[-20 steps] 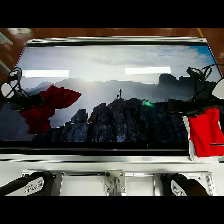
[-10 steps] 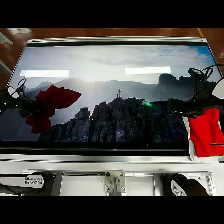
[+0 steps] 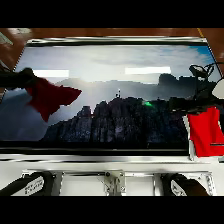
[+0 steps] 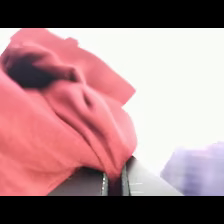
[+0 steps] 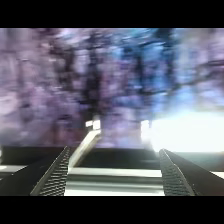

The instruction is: Fold the shirts.

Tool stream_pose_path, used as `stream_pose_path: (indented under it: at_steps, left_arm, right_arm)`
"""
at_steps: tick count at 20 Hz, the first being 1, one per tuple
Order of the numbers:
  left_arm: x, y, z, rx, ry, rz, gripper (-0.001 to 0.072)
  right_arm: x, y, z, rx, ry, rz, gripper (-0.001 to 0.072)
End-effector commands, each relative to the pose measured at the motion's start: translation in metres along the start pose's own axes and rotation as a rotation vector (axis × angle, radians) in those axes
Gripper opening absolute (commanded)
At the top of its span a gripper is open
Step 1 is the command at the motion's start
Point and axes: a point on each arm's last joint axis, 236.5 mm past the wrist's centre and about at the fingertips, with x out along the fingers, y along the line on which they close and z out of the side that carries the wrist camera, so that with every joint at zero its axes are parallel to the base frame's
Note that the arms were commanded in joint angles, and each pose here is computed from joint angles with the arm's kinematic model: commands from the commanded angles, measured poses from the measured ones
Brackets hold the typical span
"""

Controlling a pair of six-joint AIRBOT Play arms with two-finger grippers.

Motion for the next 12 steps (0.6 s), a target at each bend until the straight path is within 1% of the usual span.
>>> stream_pose_path:
  at_steps: [1, 4, 6, 8, 12]
  left_arm:
    - [-0.131, -0.124, 0.012, 0.106, -0.254, -0.275, 0.004]
    - [-0.216, -0.183, -0.009, 0.142, -0.365, -0.473, 0.004]
    - [-0.239, -0.204, -0.025, 0.152, -0.357, -0.562, 0.004]
    - [-0.23, -0.219, -0.042, 0.172, -0.293, -0.606, 0.004]
    - [-0.149, -0.245, -0.099, 0.153, -0.072, -0.633, 0.004]
  right_arm:
    - [-0.01, -0.02, 0.002, -0.07, -0.002, -0.09, 0.0682]
    - [-0.033, -0.017, 0.004, -0.102, 0.0, -0.089, 0.0682]
    - [-0.049, -0.016, 0.004, -0.103, -0.008, -0.089, 0.0682]
    - [-0.06, -0.014, 0.004, -0.103, -0.039, -0.089, 0.0682]
    - [-0.073, -0.014, -0.002, -0.105, -0.063, -0.093, 0.0682]
